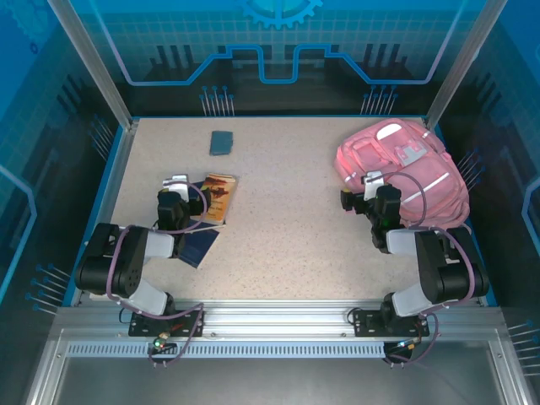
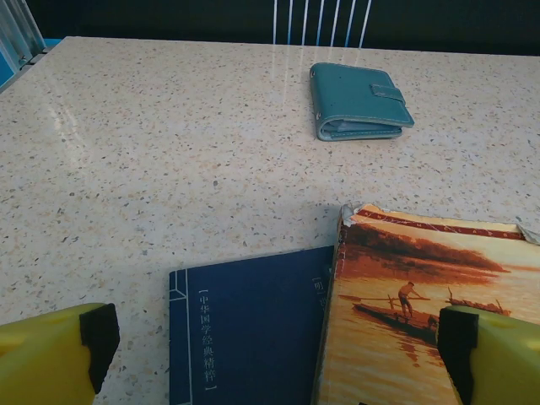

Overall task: Pack the student bag
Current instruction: Move the student bag to the top-center of the table.

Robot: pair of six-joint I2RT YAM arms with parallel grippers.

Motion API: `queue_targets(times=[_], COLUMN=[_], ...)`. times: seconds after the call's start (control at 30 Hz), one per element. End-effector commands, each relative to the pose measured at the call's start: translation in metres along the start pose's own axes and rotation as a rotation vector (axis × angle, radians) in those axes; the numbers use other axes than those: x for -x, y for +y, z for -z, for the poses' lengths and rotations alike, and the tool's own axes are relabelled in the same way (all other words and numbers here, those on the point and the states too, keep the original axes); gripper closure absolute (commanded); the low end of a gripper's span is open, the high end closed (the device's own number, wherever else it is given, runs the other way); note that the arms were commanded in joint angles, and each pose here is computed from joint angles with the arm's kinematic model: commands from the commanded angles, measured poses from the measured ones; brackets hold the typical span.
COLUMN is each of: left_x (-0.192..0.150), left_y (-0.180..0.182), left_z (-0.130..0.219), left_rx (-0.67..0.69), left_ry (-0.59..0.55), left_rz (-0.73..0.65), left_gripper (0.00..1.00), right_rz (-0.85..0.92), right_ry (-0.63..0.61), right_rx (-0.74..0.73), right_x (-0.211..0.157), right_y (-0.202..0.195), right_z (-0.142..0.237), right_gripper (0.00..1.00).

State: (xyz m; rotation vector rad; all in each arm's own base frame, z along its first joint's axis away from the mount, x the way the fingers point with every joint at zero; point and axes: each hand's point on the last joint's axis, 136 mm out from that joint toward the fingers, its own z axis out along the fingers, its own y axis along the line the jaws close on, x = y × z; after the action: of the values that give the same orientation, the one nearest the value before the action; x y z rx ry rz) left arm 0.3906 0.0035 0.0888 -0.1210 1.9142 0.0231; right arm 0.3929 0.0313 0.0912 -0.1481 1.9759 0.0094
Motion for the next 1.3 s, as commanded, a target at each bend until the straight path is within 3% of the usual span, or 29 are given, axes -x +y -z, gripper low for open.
queue_targets(times=[0.0, 0.93, 1.17, 1.27], left_x=[0.007, 0.012, 0.044, 0.072], left_y=[-0.005, 0.001, 0.004, -0.001], left_z=[-0.003, 0.001, 0.024, 0.039], left_rx=[-0.026, -0.013, 0.008, -0.016], left_ry=[-0.023, -0.042, -0.069, -0.07], left_rz=[-0.005, 0.015, 0.025, 0.074], left_gripper=[0.01, 0.01, 0.01, 0.01], right_rz=[-0.003, -0.004, -0.049, -0.174], right_ry=[-0.01, -0.004, 0.053, 0.162], right_rx=[-0.003, 0.005, -0.019, -0.076], right_x=[0.004, 0.009, 0.058, 0.062], right_y=[-0.004, -0.003, -0.01, -0.019], right_z=[-0.003, -0.002, 0.025, 0.04], right_gripper=[0.0, 0.0, 0.0, 0.0])
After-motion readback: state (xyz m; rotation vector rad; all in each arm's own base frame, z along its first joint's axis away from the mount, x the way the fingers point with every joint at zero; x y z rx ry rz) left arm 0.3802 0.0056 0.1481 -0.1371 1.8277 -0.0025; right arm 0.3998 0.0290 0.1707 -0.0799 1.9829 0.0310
